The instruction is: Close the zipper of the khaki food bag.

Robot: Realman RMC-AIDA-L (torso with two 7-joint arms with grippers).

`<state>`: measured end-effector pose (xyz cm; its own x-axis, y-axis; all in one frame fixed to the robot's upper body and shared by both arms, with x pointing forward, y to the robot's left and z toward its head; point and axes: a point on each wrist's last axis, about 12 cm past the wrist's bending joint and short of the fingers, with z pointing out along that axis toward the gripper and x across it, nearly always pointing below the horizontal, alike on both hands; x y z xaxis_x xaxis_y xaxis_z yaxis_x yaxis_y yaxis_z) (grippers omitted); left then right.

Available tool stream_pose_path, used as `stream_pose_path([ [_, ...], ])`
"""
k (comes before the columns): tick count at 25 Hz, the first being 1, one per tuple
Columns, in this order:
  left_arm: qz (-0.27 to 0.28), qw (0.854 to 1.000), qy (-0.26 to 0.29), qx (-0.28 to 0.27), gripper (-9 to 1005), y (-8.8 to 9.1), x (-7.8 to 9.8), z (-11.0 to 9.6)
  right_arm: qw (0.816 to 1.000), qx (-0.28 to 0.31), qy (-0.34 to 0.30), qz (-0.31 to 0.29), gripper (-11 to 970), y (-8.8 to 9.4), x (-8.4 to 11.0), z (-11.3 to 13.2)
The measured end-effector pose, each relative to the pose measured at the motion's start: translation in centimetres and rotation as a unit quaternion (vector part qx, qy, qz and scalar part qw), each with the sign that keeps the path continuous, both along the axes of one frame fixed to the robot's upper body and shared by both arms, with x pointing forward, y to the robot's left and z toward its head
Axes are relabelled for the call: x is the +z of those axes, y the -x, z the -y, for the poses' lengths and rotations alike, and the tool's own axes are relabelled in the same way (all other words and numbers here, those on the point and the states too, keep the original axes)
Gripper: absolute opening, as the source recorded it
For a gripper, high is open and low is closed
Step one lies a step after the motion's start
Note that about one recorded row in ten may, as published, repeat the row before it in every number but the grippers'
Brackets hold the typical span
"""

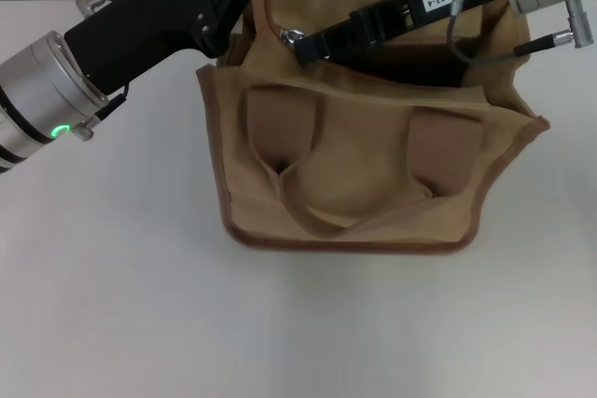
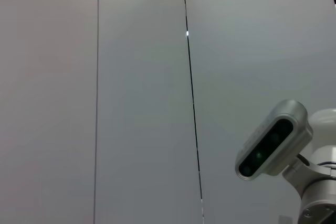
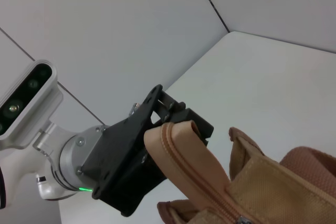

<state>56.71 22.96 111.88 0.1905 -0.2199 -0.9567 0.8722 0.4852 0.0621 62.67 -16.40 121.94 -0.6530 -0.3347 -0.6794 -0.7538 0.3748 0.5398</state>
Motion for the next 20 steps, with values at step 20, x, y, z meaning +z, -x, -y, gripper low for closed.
stream_pose_path([
  [20,-0.001,1.0,-0.002,0.003,21,-0.09,-0.04,0.03,1.0,0.001,0.022,-0.004,86,-0.52,0.55,-0.76],
])
